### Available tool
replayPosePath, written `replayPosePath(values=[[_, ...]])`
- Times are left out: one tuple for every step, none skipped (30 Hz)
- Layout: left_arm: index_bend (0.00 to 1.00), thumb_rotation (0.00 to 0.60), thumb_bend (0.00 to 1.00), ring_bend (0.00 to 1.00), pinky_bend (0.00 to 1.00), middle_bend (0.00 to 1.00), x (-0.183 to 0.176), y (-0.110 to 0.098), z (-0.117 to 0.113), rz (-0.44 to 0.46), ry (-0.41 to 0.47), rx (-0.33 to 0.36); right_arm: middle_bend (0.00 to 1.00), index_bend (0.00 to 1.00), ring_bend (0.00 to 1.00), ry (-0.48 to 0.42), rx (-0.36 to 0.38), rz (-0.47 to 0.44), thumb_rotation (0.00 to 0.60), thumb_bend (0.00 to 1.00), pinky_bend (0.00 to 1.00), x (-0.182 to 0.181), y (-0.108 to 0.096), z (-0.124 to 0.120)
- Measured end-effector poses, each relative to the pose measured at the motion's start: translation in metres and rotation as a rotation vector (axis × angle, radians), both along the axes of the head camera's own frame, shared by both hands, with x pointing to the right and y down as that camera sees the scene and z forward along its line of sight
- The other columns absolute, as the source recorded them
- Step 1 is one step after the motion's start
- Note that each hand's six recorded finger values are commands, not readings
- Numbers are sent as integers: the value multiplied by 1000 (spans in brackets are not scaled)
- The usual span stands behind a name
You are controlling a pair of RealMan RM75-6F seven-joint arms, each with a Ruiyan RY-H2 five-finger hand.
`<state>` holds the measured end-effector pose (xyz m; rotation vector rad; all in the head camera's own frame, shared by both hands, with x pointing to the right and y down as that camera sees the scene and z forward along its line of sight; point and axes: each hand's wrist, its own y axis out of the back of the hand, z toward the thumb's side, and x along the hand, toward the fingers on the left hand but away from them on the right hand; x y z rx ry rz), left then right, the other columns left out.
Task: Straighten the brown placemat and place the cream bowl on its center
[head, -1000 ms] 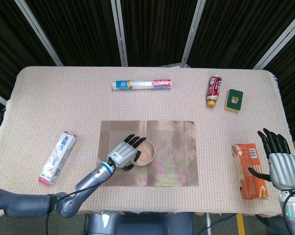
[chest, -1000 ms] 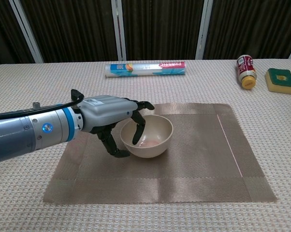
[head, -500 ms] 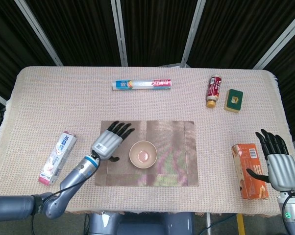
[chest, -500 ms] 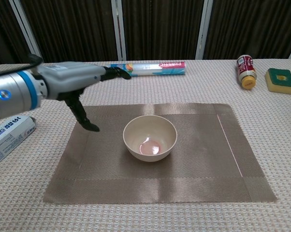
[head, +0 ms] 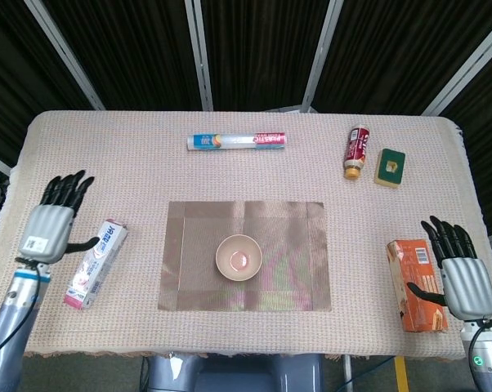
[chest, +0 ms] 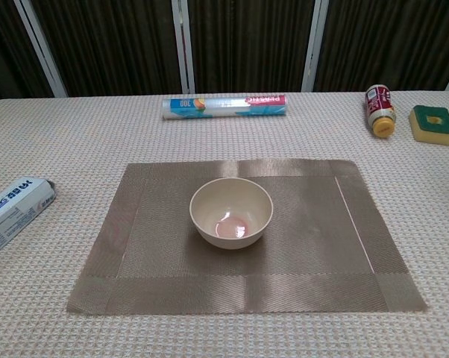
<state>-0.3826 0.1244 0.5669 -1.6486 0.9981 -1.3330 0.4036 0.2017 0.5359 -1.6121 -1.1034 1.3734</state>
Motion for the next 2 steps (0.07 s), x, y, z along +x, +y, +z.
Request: replayPosePath(values=[[0, 600, 53, 0, 0, 0, -12, 9, -3, -20, 1, 4, 0, 0, 0, 1, 0, -2, 600, 0, 0, 0, 0, 0], [0, 600, 53, 0, 0, 0, -20, 16, -5, -34, 2, 5, 0, 0, 0, 0, 0, -4, 600, 0, 0, -1, 0, 0]])
